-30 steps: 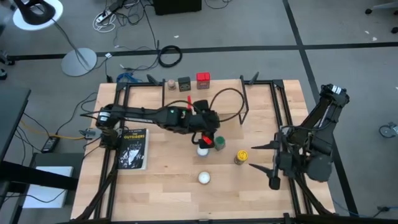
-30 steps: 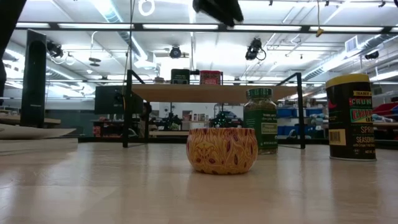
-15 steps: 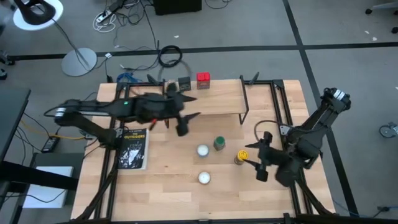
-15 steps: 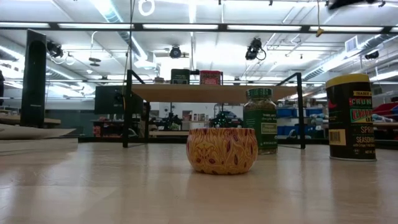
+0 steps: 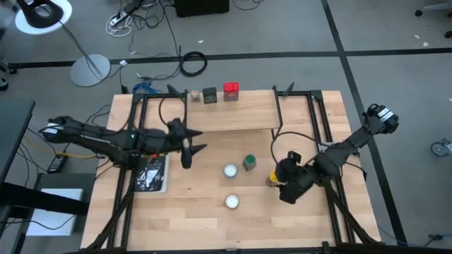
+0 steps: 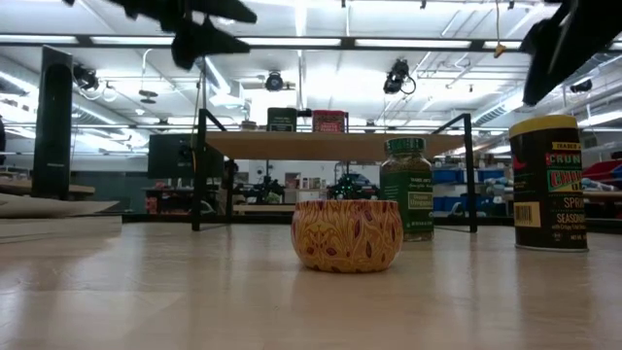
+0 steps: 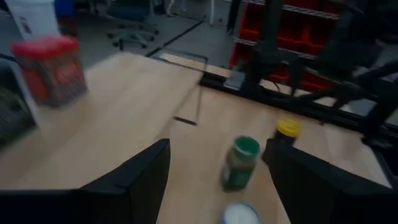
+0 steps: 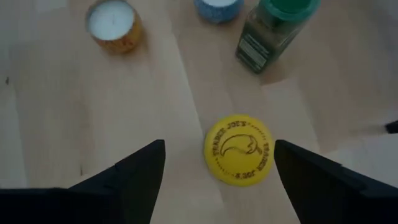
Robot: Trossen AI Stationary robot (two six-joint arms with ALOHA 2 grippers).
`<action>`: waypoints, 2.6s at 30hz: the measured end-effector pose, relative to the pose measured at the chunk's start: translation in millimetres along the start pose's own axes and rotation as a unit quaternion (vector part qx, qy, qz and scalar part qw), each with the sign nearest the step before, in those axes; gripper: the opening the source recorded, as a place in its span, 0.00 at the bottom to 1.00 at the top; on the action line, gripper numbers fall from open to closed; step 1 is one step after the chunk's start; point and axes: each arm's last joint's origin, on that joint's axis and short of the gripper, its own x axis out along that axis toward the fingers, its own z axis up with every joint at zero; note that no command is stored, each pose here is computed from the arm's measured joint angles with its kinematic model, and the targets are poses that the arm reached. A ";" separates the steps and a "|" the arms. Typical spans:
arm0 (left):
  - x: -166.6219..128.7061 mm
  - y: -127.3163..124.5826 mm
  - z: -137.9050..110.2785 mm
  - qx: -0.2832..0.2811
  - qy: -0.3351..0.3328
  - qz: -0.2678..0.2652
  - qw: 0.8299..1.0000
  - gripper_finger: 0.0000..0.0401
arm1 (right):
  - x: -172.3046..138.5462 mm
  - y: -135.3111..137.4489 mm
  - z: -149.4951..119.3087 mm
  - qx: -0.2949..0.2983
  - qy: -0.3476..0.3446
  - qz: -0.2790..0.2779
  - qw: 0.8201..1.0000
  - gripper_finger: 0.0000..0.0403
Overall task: Shelf spices
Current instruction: Put the yellow seasoning bottle on the shelf
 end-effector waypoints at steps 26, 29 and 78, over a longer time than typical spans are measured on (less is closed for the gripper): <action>6.1 3.5 -32.9 -0.022 0.000 -0.019 1.000 0.67 | 59.4 -13.5 14.5 -0.016 0.157 -0.003 0.987 0.77; 6.1 3.5 -32.9 -0.028 0.001 -0.019 0.999 0.67 | 59.0 -12.8 15.2 -0.014 0.155 0.003 0.988 0.75; 6.1 2.6 -32.9 -0.028 0.005 -0.033 0.999 0.67 | -59.5 -203.6 227.8 0.054 -0.037 -0.115 0.991 0.56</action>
